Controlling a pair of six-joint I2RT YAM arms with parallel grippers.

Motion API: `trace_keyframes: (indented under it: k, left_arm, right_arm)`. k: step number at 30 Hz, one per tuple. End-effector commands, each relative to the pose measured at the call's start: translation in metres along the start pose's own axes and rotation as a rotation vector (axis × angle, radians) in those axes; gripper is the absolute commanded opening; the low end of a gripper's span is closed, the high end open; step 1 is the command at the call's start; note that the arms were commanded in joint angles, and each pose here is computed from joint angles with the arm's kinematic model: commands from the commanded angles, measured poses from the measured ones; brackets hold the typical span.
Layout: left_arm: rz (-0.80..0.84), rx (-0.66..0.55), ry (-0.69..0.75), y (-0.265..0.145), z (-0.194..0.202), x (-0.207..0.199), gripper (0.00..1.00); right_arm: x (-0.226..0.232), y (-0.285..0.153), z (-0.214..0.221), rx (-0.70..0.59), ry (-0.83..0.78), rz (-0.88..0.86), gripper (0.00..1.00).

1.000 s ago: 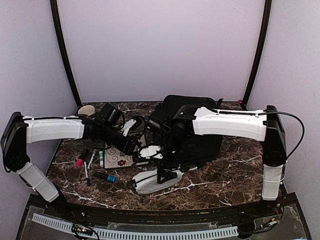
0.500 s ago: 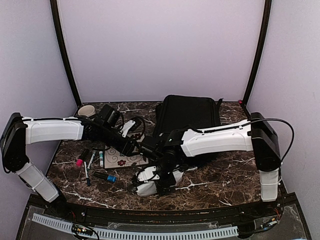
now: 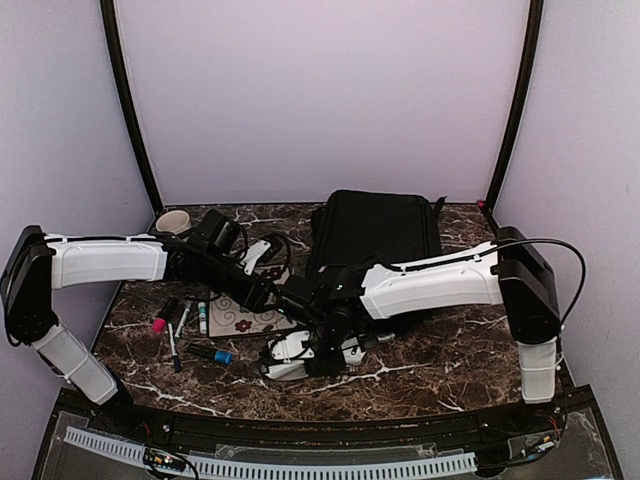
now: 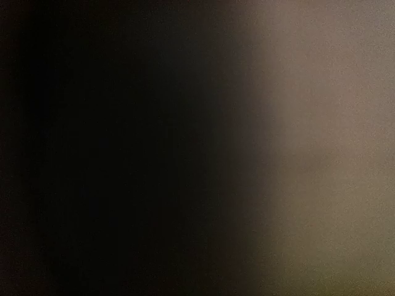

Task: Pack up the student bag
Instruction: Pick up the pencil case from the center of the board, then pick up the largest pocket of the bag from the student bag.

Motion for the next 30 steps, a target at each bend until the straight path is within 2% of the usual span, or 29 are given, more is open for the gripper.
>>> trace_keyframes:
  k: [1,6,10,19,22,27,30]
  left_arm:
    - [-0.013,-0.046,0.048,-0.016,-0.009,-0.004,0.65]
    - [-0.042,-0.058,0.082,-0.021,-0.016,-0.004,0.65]
    - [-0.052,-0.064,0.111,-0.022,-0.025,-0.004,0.65]
    - [0.043,-0.076,0.173,-0.008,-0.058,-0.018,0.60]
    - [0.106,-0.058,0.261,0.006,-0.068,-0.038,0.56]
    - [0.044,-0.024,0.529,0.039,-0.073,-0.077,0.57]
    - [0.046,-0.001,0.645,0.060,-0.071,-0.093,0.58]
  right_arm:
    - [-0.001,-0.044,0.000,-0.075,0.041,-0.049,0.40]
    - [-0.003,-0.083,0.013,-0.137,0.101,-0.125,0.29]
    - [0.001,-0.107,0.035,-0.169,0.126,-0.179,0.26]
    - [-0.019,-0.153,0.108,-0.174,0.298,-0.088,0.21]
    - [-0.033,-0.177,0.144,-0.161,0.362,0.008,0.20]
    - [-0.051,-0.217,0.213,-0.171,0.526,0.141,0.20]
    - [-0.052,-0.226,0.251,-0.181,0.632,0.198,0.20]
Point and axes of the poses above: each gripper's point midway between its finger pads, its own y axis out along the fingers, its own x axis along the line the jaws close on, z = x × y, the point moved 7 cm from there along -y, back along the fingers, and after that the axes turned 4 degrees about -y, right-handed, at the moved point
